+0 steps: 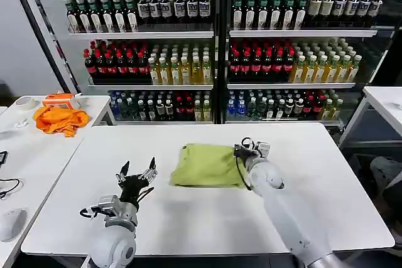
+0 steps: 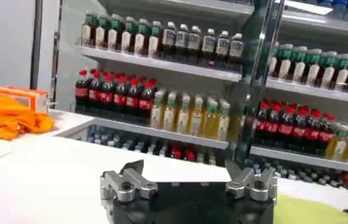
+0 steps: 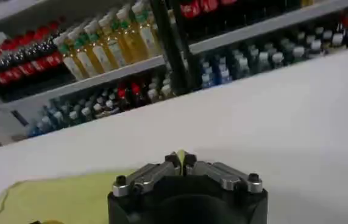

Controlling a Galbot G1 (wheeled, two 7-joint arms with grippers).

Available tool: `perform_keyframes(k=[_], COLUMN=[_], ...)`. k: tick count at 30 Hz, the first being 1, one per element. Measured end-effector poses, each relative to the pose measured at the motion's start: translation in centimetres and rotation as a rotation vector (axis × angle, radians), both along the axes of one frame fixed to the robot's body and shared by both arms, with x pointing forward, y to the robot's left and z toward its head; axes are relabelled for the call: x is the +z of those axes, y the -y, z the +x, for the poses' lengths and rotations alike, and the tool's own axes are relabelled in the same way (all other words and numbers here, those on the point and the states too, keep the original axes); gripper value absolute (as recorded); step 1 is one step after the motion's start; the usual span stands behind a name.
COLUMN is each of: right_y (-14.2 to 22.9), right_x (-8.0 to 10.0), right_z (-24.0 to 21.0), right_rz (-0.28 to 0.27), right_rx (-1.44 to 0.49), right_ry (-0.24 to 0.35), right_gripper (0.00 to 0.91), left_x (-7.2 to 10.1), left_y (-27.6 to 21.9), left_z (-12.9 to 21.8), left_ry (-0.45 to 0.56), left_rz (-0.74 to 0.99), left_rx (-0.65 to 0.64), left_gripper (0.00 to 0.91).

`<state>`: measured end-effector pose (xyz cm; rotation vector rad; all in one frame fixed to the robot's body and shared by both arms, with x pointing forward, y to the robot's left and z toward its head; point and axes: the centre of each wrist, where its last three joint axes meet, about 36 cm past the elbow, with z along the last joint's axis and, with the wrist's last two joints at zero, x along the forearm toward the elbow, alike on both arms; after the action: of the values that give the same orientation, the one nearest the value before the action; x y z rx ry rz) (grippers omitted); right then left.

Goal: Fold and organize the clothes.

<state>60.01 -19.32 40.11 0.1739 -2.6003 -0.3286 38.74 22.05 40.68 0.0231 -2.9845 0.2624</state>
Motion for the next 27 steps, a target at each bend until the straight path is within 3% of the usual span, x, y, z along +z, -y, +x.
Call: perform_keyframes(k=[9, 10, 17, 27], right_y=[3.1, 3.2, 4.2, 4.5], right_x=[1.8, 1.9, 2.9, 3.1], right_z=[3.6, 3.9, 4.5, -1.2], right_rz=[-0.149, -0.161, -0.217, -0.285], right_rx=[0.064, 0.073, 0.093, 0.055], right_ry=[0.035, 0.037, 0.071, 0.283], right_gripper=[0.030, 0.877, 0.907, 0.907], left_x=[0.0, 0.0, 0.1, 0.7], left_y=[-0.1, -0.1, -0.2, -0.2], left_z=[-0.2, -0.2, -0.5, -0.8], left_ry=[0.000, -0.001, 0.011, 0.060], left_rz=[0.003, 0.004, 0.028, 0.092], left_rx=[-0.001, -0.001, -0.008, -0.023], left_gripper=[0.907, 0.907, 0.907, 0.907])
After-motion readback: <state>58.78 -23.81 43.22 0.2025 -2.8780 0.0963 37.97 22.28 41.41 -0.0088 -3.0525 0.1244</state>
